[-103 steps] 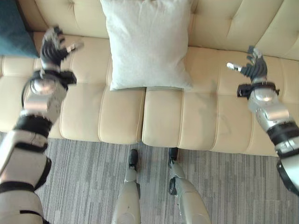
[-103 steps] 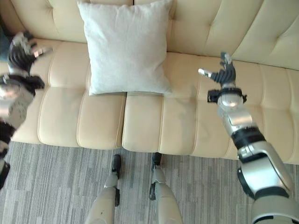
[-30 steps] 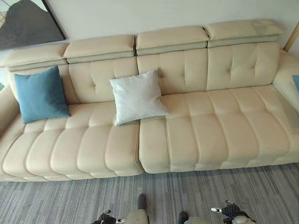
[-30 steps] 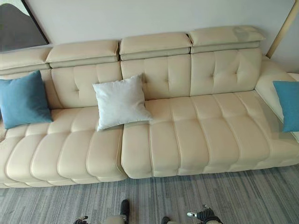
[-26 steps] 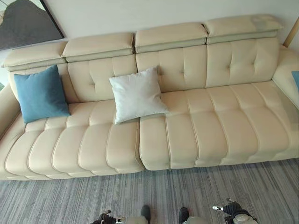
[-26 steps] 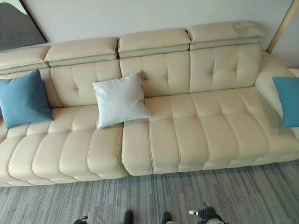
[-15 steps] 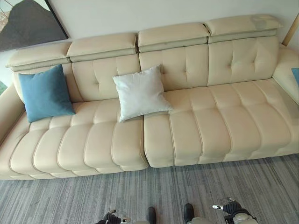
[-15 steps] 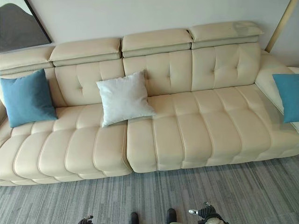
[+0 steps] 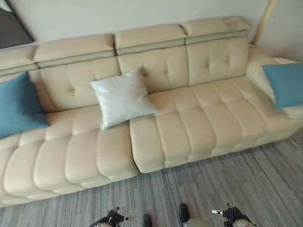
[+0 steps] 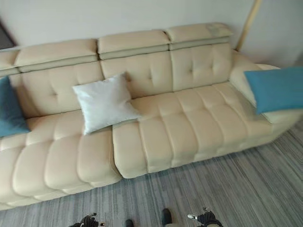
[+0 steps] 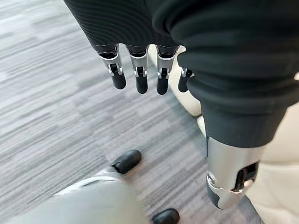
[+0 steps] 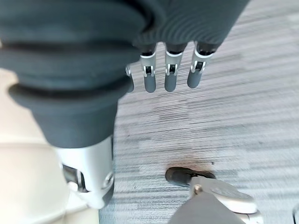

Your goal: Pick up all the scattered cushions and arrange them neatly on the sofa.

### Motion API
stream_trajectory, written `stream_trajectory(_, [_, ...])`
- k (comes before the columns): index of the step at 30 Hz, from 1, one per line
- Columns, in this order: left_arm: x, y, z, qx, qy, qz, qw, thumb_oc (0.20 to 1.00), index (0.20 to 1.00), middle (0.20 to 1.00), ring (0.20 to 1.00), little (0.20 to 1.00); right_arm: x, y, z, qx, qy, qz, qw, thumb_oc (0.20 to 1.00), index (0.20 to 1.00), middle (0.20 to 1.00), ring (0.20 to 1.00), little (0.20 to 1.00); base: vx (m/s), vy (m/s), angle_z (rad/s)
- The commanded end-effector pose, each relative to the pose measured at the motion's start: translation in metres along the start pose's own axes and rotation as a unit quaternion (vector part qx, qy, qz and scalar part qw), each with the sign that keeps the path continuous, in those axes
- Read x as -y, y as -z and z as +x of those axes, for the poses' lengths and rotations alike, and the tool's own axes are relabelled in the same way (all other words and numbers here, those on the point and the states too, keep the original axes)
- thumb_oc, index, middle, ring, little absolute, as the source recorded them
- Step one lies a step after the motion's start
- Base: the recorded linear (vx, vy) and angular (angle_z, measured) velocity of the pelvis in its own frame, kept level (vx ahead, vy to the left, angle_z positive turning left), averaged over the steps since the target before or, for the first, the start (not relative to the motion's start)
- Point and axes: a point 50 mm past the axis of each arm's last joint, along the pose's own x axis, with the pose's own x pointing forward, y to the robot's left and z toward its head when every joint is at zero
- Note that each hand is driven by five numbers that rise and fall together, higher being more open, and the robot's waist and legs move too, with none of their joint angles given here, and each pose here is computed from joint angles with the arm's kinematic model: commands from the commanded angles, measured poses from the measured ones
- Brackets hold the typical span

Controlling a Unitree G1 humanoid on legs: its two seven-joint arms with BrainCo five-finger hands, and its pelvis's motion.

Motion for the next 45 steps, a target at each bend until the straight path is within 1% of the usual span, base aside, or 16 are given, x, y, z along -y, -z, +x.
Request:
stream_trajectory(1, [-0.009, -0.010, 0.002, 0.016, -0.007, 0.015, 1.000, 1.000, 1.000, 1.000, 1.000, 1.000, -0.002, -0.009, 0.001, 0.007, -0.001, 0.013, 1.000, 1.000, 1.000, 1.000, 1.000, 1.000, 0.00, 0.040, -1.00])
stream_trajectory(4, [-0.014, -0.017, 0.003, 0.028, -0.011, 0.007, 1.000, 1.000, 1.000, 1.000, 1.000, 1.000, -0.001, -0.004, 0.001, 0.001, 0.003, 0.026, 1.000, 1.000, 1.000, 1.000, 1.000, 1.000, 0.04, 0.005, -1.51])
stream_trajectory(11, [-0.020, -0.009, 0.003, 0.010, -0.016, 0.016, 1.000, 1.000, 1.000, 1.000, 1.000, 1.000, 0.011, -0.003, 0.002, -0.002, 0.027, 0.030, 0.999, 1.000, 1.000, 1.000, 1.000, 1.000, 0.09, -0.131, -1.11])
stream_trajectory(13, [-0.020, -0.008, 0.003, 0.007, -0.014, 0.025, 1.000, 1.000, 1.000, 1.000, 1.000, 1.000, 0.014, 0.005, 0.001, -0.012, 0.030, 0.028, 0.999, 1.000, 1.000, 1.000, 1.000, 1.000, 0.11, -0.182, -0.41])
stream_trajectory(21, [-0.006, -0.004, 0.002, 0.004, 0.007, 0.037, 0.999, 1.000, 1.000, 1.000, 1.000, 1.000, 0.024, 0.015, 0.000, -0.025, 0.044, 0.042, 0.998, 1.000, 1.000, 1.000, 1.000, 1.000, 0.17, -0.256, -0.23])
stream_trajectory(26, [0.001, -0.005, 0.001, 0.013, 0.012, 0.023, 1.000, 1.000, 1.000, 1.000, 1.000, 1.000, 0.027, 0.006, 0.001, -0.007, 0.044, 0.020, 0.999, 1.000, 1.000, 1.000, 1.000, 1.000, 0.22, -0.239, -0.63])
stream_trajectory(33, [0.005, -0.002, 0.000, 0.014, 0.012, -0.013, 1.000, 1.000, 1.000, 1.000, 1.000, 1.000, 0.025, -0.007, 0.003, 0.013, 0.035, -0.011, 0.999, 1.000, 1.000, 1.000, 1.000, 1.000, 0.20, -0.038, -0.75])
stream_trajectory(37, [0.008, 0.007, -0.002, -0.002, 0.015, -0.016, 1.000, 1.000, 1.000, 1.000, 1.000, 1.000, 0.025, -0.013, 0.004, 0.024, 0.037, -0.031, 0.999, 1.000, 1.000, 1.000, 1.000, 1.000, 0.26, 0.000, -0.93])
stream_trajectory(42, [0.002, 0.018, -0.003, -0.018, 0.003, -0.024, 1.000, 1.000, 1.000, 1.000, 1.000, 1.000, 0.025, -0.015, 0.004, 0.028, 0.039, -0.048, 0.998, 1.000, 1.000, 1.000, 1.000, 1.000, 0.39, 0.035, -0.76])
stream_trajectory(45, [0.002, 0.031, -0.005, -0.040, 0.003, -0.005, 0.999, 1.000, 1.000, 1.000, 1.000, 1.000, 0.020, -0.013, 0.004, 0.024, 0.027, -0.065, 0.997, 1.000, 1.000, 1.000, 1.000, 1.000, 0.47, 0.170, -0.75])
